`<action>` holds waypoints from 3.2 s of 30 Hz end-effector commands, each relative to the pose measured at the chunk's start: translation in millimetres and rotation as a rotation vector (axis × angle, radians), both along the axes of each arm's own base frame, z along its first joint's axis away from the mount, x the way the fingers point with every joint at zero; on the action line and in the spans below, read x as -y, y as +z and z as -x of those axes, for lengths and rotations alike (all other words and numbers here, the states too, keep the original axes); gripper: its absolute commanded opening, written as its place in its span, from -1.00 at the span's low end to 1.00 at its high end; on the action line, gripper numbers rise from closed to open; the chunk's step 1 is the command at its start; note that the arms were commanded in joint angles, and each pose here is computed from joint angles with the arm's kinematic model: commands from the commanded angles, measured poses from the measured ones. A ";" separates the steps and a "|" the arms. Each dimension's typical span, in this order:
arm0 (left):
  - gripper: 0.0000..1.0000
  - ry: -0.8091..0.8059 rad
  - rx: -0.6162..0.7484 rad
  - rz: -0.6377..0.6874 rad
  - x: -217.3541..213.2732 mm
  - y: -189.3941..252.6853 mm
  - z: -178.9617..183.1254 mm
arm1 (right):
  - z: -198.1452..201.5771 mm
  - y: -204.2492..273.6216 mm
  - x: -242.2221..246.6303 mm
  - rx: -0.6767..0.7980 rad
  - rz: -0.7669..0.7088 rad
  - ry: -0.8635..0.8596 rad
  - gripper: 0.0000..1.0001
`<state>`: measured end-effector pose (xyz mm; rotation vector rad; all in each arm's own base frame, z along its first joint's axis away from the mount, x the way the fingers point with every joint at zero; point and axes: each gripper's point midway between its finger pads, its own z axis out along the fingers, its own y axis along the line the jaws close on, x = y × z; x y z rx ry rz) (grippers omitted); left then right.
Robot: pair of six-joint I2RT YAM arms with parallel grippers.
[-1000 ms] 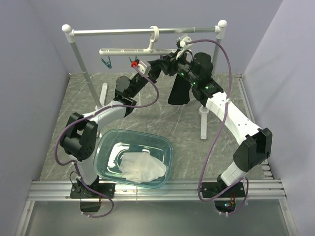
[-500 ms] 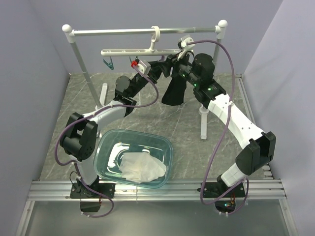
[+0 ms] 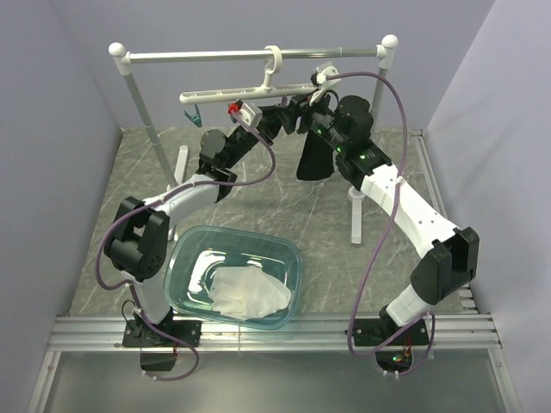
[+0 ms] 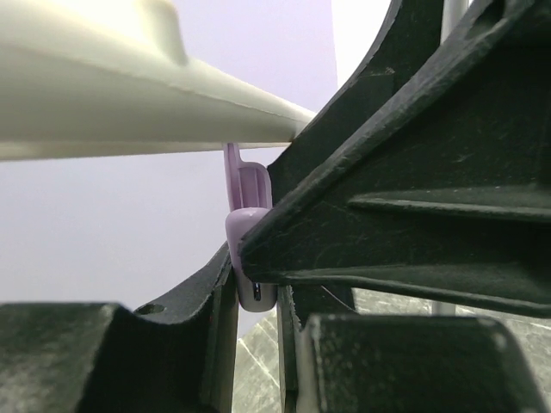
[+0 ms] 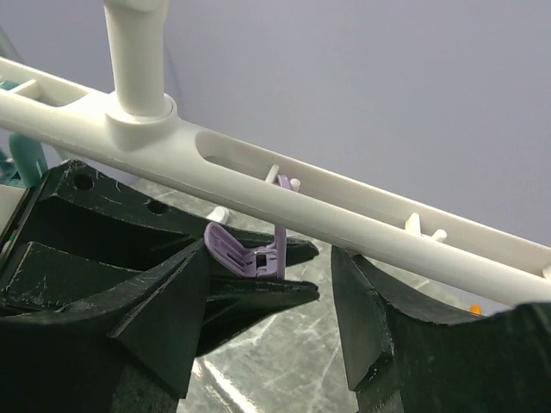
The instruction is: Clip the underwear to the hanger
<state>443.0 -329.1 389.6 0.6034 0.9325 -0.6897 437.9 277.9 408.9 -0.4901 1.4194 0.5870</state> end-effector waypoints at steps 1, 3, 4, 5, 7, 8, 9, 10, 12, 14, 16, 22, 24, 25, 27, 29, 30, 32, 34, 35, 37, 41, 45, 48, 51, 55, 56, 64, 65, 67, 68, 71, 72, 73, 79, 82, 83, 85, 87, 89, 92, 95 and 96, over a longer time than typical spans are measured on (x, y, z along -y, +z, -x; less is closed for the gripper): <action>-0.99 -0.183 0.083 -0.034 24.7 20.7 40.4 | -11.0 38.4 4.0 0.114 -0.089 -0.035 0.27; -0.99 -0.205 0.076 -0.047 27.1 17.7 42.2 | -9.2 35.0 1.1 0.108 -0.103 -0.017 0.26; -0.97 -0.210 0.075 -0.048 28.3 17.8 42.8 | -8.3 37.5 0.6 0.116 -0.113 -0.007 0.25; -0.97 -0.216 0.072 -0.050 28.7 16.5 42.6 | -7.1 36.3 -2.0 0.108 -0.122 0.004 0.23; -0.96 -0.233 0.074 -0.057 31.3 15.0 44.6 | -8.8 35.9 -3.3 0.104 -0.129 0.005 0.19; -0.96 -0.236 0.076 -0.060 31.7 15.5 45.1 | -10.0 36.3 -3.6 0.100 -0.134 0.003 0.14; -0.95 -0.239 0.073 -0.064 32.6 14.6 44.4 | -11.4 35.5 -3.9 0.098 -0.135 0.000 0.08; -0.95 -0.239 0.072 -0.064 32.3 13.7 44.0 | -12.6 35.5 -2.9 0.098 -0.135 -0.004 0.01; -0.95 -0.239 0.071 -0.065 32.4 14.1 43.7 | -13.2 36.3 -2.9 0.099 -0.137 -0.009 -0.26; -0.87 -0.235 0.070 -0.062 32.5 14.1 43.4 | -13.8 38.2 -2.3 0.103 -0.138 -0.014 -0.58; -0.70 -0.228 0.067 -0.060 31.4 13.0 42.0 | -14.3 38.2 -1.5 0.097 -0.138 -0.016 -0.77; -0.10 -0.201 0.032 -0.052 27.1 11.6 39.6 | -11.7 45.6 1.3 0.100 -0.155 -0.015 -1.00; 0.05 -0.176 0.016 -0.035 22.6 13.4 36.7 | -12.5 51.6 3.2 0.089 -0.180 -0.009 -1.00; 0.14 -0.170 0.002 -0.034 21.4 10.4 35.2 | -11.5 51.5 1.8 0.080 -0.184 0.004 -1.00; 0.16 -0.152 0.001 -0.025 18.4 12.8 34.3 | -11.7 55.3 2.6 0.073 -0.201 0.011 -1.00; 0.17 -0.135 0.003 -0.019 15.8 13.1 32.2 | -8.7 56.6 -0.3 0.062 -0.212 0.033 -1.00; 0.17 -0.130 -0.001 -0.019 15.5 12.3 31.1 | -8.2 57.0 0.2 0.059 -0.217 0.037 -1.00; 0.17 -0.111 0.002 0.001 13.3 17.5 28.9 | -5.8 57.5 -1.7 0.048 -0.228 0.059 -1.00; 0.16 -0.096 0.010 0.020 11.0 23.8 26.9 | -5.0 56.4 -1.5 0.038 -0.236 0.069 -1.00; 0.15 -0.094 0.009 0.032 10.1 27.2 26.6 | -2.4 53.6 -4.2 0.025 -0.239 0.089 -1.00; 0.14 -0.085 0.014 0.053 7.7 33.8 26.2 | -0.2 51.4 -4.3 0.007 -0.252 0.100 -1.00; 0.07 -0.045 0.003 0.090 1.6 42.6 20.4 | 3.1 45.7 -5.7 -0.026 -0.265 0.122 -1.00; -0.19 0.014 -0.016 0.136 -7.6 49.0 12.0 | 5.0 42.2 -5.0 -0.048 -0.269 0.124 -1.00; -0.46 0.045 -0.014 0.168 -14.4 54.6 9.9 | 5.0 40.5 -3.8 -0.052 -0.266 0.117 -1.00; -0.99 0.058 -0.013 0.169 -15.9 56.2 8.4 | 5.2 40.6 -2.4 -0.049 -0.264 0.110 -1.00; -0.99 0.043 0.013 0.149 -14.1 56.8 14.5 | 0.2 41.9 0.9 -0.048 -0.284 0.084 -0.56; -0.99 0.042 0.013 0.145 -13.8 55.7 14.9 | -2.0 42.1 1.9 -0.047 -0.292 0.073 -0.47; -0.99 0.091 0.042 0.085 -9.5 51.2 14.7 | -22.0 47.0 14.2 -0.047 -0.365 -0.038 -0.01; -0.99 0.093 0.042 0.086 -9.4 51.7 15.0 | -23.1 46.6 14.3 -0.051 -0.368 -0.039 0.00; -0.99 0.093 0.045 0.081 -9.3 51.4 15.5 | -23.7 47.0 13.1 -0.053 -0.368 -0.037 0.01; -0.99 0.094 0.045 0.081 -10.0 51.4 15.0 | -24.6 46.1 13.0 -0.056 -0.368 -0.036 -0.01; -0.99 0.089 0.037 0.069 -6.9 49.6 14.4 | -25.4 43.1 9.6 -0.062 -0.355 -0.025 -0.10; -0.99 0.106 0.058 0.048 -6.4 48.8 13.4 | -25.7 41.8 8.5 -0.065 -0.347 -0.021 -0.23; -0.99 0.107 0.059 0.048 -5.7 49.1 13.3 | -25.8 41.2 7.4 -0.067 -0.342 -0.017 -0.34; -0.26 0.083 0.037 0.033 -3.8 45.0 17.5 | -22.6 43.9 2.8 -0.059 -0.327 0.017 -1.00; 0.00 0.092 -0.022 0.053 -10.9 37.1 17.2 | -21.8 47.4 2.1 -0.059 -0.331 0.035 -1.00; 0.05 0.095 -0.032 0.058 -14.0 35.1 17.3 | -22.7 48.4 2.9 -0.060 -0.335 0.038 -1.00; 0.17 0.083 -0.063 0.067 -21.4 27.4 22.7 | -23.1 51.2 2.9 -0.070 -0.351 0.057 -1.00; 0.25 0.072 -0.082 0.082 -28.4 27.3 27.8 | -24.3 54.6 5.0 -0.086 -0.377 0.069 -1.00; 0.25 0.074 -0.107 0.082 -30.5 17.9 27.7 | -22.5 56.8 4.5 -0.096 -0.388 0.097 -1.00; 0.24 0.064 -0.115 0.107 -29.7 23.7 26.9 | -19.5 58.4 4.0 -0.115 -0.418 0.125 -1.00; 0.22 0.069 -0.108 0.133 -27.5 32.0 19.2 | -15.2 56.0 0.0 -0.142 -0.438 0.161 -1.00; 0.21 0.072 -0.111 0.130 -24.8 29.5 14.9 | -13.1 55.3 -1.1 -0.145 -0.438 0.176 -1.00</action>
